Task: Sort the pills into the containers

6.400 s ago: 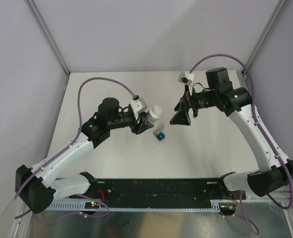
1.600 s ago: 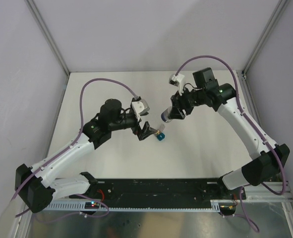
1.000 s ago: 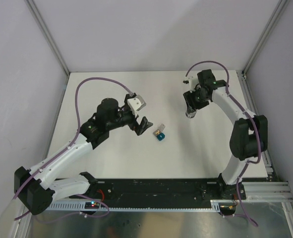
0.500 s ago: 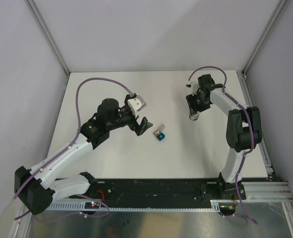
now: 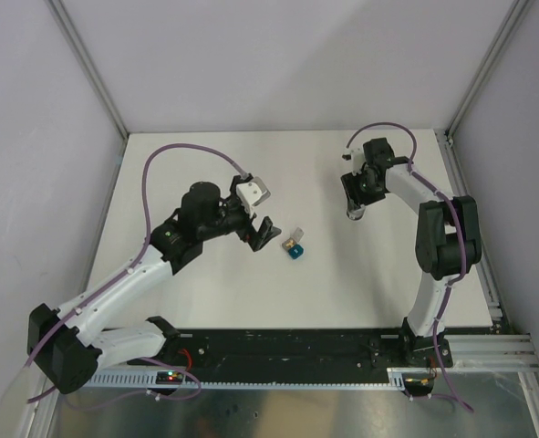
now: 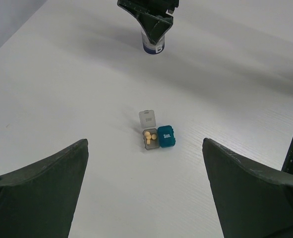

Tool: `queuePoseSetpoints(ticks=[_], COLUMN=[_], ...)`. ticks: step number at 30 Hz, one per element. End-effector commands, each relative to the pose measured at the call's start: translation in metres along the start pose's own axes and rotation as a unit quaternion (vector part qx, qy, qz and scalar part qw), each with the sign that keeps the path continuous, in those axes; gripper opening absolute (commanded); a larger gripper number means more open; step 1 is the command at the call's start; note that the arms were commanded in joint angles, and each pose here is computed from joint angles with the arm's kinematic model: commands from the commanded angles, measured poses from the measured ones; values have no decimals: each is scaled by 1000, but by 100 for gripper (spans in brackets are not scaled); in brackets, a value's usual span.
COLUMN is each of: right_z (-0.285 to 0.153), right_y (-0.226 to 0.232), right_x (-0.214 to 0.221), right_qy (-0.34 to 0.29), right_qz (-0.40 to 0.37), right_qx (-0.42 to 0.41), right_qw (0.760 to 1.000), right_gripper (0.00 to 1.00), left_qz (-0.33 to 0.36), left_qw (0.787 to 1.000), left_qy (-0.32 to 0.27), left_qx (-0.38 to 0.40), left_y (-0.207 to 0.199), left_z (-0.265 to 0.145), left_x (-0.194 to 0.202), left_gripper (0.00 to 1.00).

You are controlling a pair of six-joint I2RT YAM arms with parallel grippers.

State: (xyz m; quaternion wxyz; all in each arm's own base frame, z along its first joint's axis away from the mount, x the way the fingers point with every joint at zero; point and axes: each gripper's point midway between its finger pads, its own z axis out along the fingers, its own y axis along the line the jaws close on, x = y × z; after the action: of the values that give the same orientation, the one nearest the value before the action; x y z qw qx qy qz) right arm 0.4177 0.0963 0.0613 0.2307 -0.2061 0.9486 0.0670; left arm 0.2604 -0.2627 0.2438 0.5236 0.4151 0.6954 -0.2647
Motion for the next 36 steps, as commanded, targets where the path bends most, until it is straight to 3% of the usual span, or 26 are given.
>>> queuePoseSetpoints(ticks=[1, 12, 20, 28, 36], right_z=[5, -29, -73, -109, -127], right_y=[-4, -4, 6, 44, 78], right_x=[6, -19, -43, -50, -47], right_qy=[3, -51, -102, -145, -172], right_qz=[10, 6, -13, -61, -128], right_qx=[8, 14, 15, 10, 62], right_qw=[1000, 999, 995, 988, 975], right_gripper=[56, 82, 89, 93, 99], left_qz=[9, 8, 6, 5, 8], left_qw=[1000, 1000, 1000, 1000, 998], left_qy=[-5, 4, 8, 9, 4], left_qx=[-3, -5, -9, -24, -59], left_y=[3, 4, 5, 10, 23], left_z=[1, 3, 4, 1, -8], left_x=[-1, 7, 11, 12, 10], left_gripper=[100, 100, 100, 100, 100])
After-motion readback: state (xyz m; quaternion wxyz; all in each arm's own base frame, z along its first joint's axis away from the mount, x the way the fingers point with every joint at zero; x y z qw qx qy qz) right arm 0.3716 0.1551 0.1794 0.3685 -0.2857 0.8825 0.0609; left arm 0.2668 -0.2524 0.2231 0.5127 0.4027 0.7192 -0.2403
